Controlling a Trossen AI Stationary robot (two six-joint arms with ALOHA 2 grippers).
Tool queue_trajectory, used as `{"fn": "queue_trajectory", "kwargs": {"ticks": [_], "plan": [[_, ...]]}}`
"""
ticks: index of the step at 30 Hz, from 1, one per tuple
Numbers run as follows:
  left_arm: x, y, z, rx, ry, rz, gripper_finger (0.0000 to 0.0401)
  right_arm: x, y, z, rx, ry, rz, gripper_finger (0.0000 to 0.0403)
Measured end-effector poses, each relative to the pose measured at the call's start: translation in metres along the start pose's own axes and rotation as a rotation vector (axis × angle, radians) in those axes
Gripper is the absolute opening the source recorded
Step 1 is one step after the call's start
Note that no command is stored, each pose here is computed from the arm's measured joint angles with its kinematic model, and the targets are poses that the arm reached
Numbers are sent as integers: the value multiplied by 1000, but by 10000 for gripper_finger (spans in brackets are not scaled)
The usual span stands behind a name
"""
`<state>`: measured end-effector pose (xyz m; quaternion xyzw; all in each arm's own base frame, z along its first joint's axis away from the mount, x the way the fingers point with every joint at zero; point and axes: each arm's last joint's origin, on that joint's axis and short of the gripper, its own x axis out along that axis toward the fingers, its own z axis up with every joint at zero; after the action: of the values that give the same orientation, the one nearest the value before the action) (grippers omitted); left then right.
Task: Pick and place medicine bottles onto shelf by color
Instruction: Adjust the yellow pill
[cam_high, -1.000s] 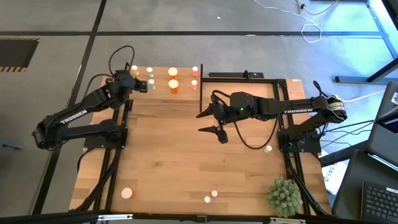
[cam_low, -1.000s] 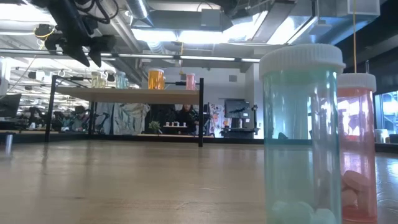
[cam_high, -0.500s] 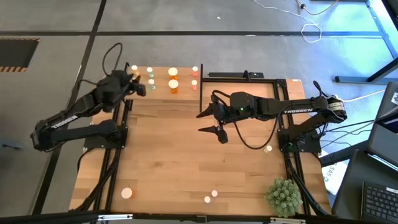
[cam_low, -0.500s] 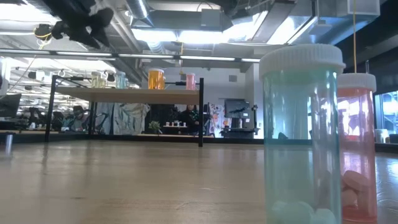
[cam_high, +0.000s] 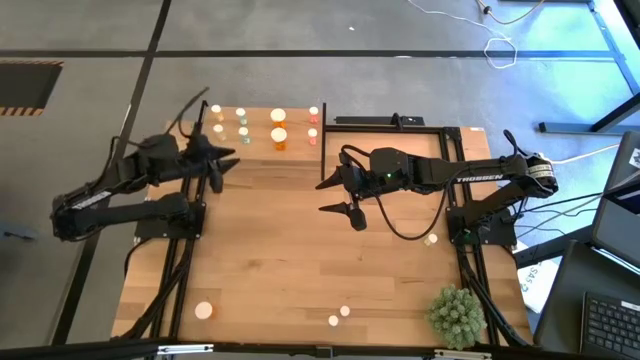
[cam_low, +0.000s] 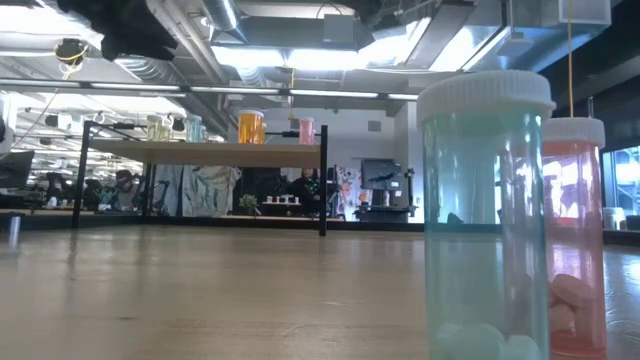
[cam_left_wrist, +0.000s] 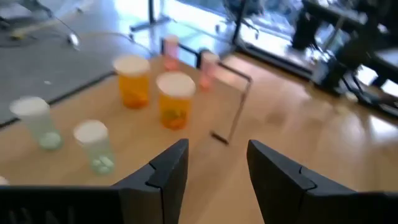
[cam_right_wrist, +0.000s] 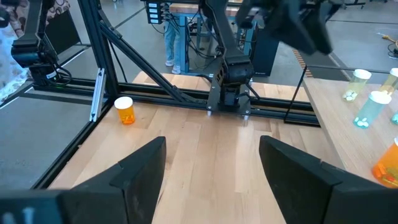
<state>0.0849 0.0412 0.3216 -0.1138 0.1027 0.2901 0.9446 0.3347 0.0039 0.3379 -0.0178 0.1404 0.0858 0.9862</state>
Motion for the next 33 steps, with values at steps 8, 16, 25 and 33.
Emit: {"fn": "queue_trajectory", "kwargs": {"ticks": [8,16,25,33], "plan": [[11,-11,-6,47,92,-95,158,0,0,0,0,0,0,261],[45,-33,-8,169,156,-163,158,0,0,0,0,0,0,261],[96,-52,-13,314,137,-74,158,0,0,0,0,0,0,261],[125,-52,-24,343,195,-30,158,0,0,0,0,0,0,261]]}}
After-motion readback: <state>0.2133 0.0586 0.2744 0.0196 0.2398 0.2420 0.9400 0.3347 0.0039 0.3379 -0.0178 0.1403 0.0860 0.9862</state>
